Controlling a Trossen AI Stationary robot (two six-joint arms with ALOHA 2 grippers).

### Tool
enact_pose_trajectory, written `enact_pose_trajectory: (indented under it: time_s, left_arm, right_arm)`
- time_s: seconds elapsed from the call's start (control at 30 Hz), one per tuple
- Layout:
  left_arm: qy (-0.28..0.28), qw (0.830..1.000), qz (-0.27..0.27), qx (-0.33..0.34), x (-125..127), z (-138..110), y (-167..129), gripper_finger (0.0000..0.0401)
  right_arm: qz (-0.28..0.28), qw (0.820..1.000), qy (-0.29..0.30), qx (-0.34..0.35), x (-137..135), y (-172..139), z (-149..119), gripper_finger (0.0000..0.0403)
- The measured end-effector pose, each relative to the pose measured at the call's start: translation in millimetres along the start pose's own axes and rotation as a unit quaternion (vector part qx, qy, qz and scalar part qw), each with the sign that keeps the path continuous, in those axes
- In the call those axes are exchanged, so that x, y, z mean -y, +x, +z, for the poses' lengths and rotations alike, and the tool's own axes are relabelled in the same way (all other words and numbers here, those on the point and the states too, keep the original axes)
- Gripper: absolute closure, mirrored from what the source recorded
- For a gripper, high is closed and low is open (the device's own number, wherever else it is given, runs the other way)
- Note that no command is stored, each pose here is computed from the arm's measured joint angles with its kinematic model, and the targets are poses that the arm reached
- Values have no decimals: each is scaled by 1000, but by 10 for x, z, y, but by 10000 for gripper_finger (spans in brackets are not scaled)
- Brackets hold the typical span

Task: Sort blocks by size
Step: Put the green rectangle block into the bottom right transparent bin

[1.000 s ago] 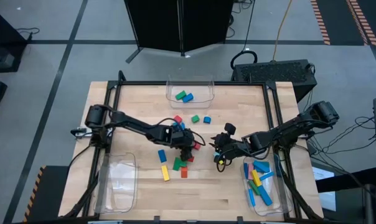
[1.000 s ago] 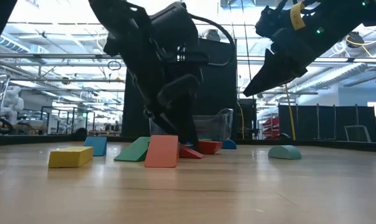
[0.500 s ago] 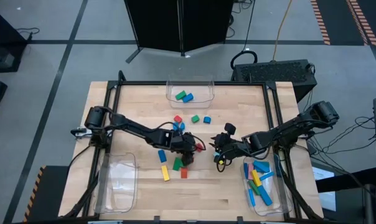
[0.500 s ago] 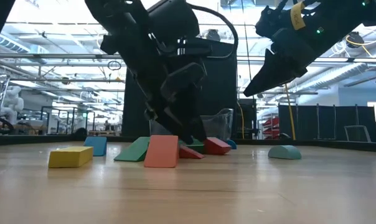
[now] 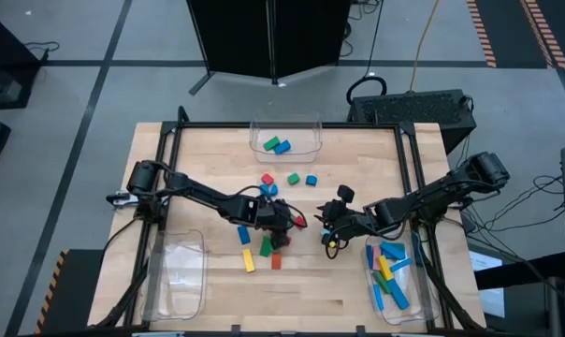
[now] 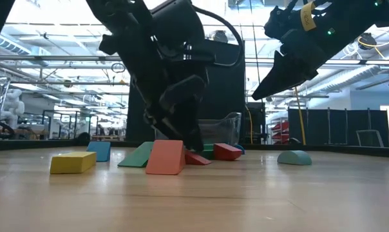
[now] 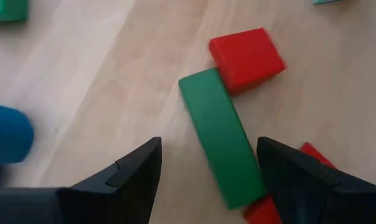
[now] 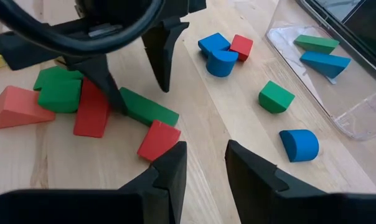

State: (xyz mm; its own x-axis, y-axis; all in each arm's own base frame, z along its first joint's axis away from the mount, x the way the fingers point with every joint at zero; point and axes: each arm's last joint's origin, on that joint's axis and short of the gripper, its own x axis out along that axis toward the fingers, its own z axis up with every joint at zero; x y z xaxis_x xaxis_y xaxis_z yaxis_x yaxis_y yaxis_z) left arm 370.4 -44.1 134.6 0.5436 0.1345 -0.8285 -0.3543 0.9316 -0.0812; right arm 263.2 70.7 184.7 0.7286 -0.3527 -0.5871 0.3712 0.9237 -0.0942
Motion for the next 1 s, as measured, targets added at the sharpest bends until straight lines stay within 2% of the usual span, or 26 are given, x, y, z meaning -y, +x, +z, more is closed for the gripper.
enact_pose_trajectory:
  time_s: [0.13,0.33,0.57,0.73,0.87,1.0]
  left_arm:
    - [27,1000,3,-1,-3,-3,0,139]
    - [31,1000,2,0,-1,-19,12,139]
    - [25,1000,6,-17,-60,-91,271,139]
    - [42,999,4,-18,-82,-90,314,140]
    - [48,999,0,-16,-81,-80,294,172]
    - [78,997,-9,-11,-71,-54,250,242]
  right_arm:
    - [0,1000,0,0,0,0,0,298]
    - [0,1000,0,0,0,0,0,298]
    - [0,1000,2,1,0,0,4,298]
    - [1,1000,4,3,-3,-1,10,298]
    - [1,1000,3,3,-3,-1,10,298]
    - [1,1000,2,3,-3,0,10,298]
